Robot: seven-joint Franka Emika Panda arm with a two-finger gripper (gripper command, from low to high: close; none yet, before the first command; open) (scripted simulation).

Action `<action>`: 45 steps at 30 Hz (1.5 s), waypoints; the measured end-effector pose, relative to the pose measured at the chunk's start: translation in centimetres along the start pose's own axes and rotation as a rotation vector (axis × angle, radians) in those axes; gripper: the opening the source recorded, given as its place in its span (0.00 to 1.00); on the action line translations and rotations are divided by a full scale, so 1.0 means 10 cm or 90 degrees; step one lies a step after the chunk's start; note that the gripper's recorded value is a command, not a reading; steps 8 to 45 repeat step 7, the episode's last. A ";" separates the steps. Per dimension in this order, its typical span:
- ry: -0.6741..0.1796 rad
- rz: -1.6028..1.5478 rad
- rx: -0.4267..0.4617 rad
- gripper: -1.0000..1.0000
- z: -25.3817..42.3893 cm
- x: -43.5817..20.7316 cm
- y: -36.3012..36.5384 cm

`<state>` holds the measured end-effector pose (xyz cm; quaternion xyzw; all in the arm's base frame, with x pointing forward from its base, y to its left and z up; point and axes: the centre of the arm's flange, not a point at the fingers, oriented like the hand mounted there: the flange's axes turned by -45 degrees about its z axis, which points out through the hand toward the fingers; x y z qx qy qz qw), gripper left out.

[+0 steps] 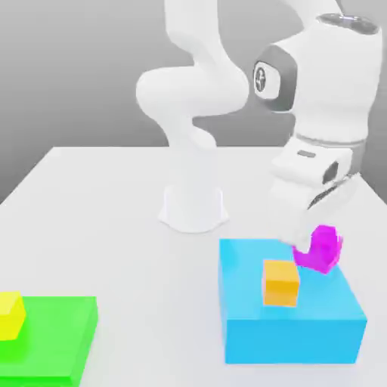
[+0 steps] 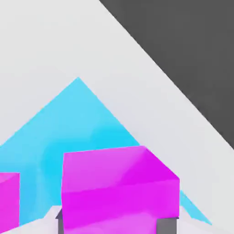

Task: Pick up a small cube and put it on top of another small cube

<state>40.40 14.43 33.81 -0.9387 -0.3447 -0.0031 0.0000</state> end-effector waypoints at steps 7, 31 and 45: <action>-0.004 0.025 0.002 1.00 0.53 -0.07 0.03; -0.004 0.025 0.002 1.00 0.53 -0.07 0.03; -0.004 0.025 0.002 1.00 0.53 -0.07 0.03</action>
